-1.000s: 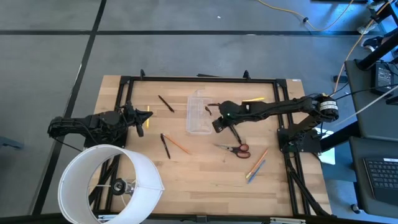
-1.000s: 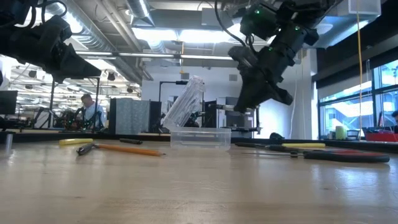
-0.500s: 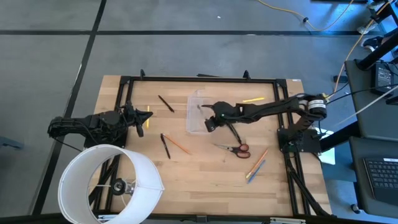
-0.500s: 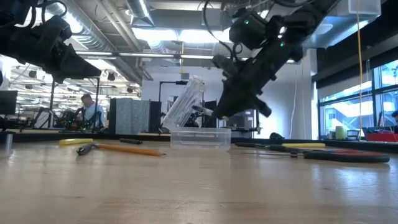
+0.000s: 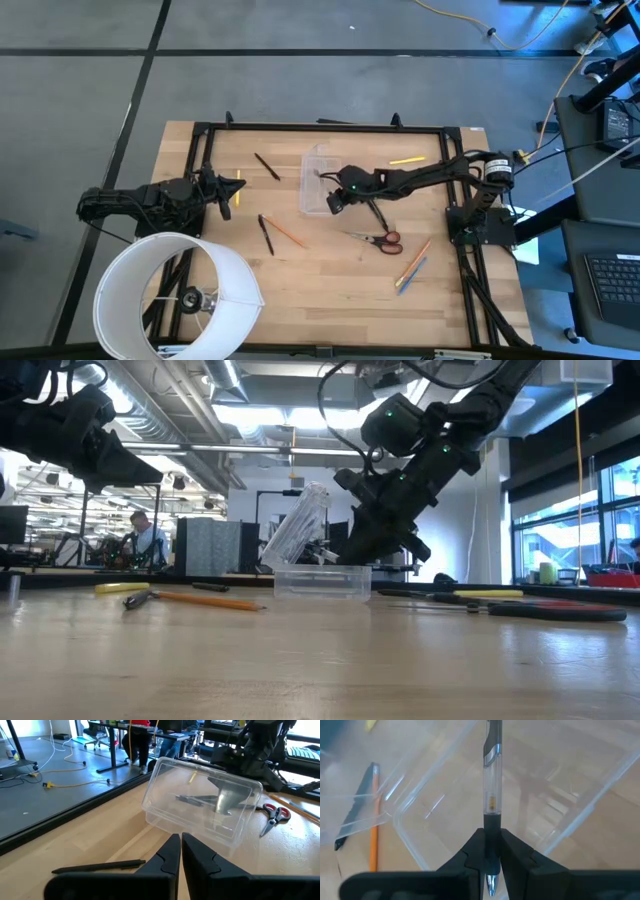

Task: Pick & place school supplies into a supply box
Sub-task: Put the transparent pen into the transparent supply box, then put the right yellow pen into the transparent supply box

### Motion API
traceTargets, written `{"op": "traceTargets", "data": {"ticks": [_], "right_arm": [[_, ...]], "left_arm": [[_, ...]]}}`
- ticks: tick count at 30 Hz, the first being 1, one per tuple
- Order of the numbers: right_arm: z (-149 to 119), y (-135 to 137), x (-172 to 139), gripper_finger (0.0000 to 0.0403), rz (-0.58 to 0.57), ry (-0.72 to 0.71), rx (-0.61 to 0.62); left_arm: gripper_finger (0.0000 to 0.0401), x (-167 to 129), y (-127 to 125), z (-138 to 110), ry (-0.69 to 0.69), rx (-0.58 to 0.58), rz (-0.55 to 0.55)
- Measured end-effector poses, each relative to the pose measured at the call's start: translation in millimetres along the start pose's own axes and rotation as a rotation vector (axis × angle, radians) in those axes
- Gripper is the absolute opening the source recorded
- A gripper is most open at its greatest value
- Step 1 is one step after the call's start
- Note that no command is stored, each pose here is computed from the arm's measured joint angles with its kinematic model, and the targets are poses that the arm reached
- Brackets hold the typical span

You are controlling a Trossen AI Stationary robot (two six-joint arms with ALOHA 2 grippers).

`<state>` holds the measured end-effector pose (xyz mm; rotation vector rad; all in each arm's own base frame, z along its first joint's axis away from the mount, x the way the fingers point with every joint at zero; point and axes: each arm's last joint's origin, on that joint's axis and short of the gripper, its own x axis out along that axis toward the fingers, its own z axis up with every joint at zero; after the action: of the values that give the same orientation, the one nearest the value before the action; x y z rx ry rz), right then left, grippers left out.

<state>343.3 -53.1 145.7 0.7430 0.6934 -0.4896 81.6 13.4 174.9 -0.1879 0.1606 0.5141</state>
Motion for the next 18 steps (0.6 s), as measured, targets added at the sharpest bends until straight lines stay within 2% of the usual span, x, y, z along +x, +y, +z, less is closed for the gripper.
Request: {"op": "traceTargets", "data": {"ticks": [9,18], "right_arm": [[0.0,0.0,-0.1,0.0066,0.000,0.000,-0.008],[0.6,0.4,-1.6,0.0087,0.001,-0.001,-0.077]], "left_arm": [[0.0013,0.0,0.0,0.0,0.000,0.000,0.000],[0.0009,0.0,0.0,0.0,0.000,0.000,0.000]]}}
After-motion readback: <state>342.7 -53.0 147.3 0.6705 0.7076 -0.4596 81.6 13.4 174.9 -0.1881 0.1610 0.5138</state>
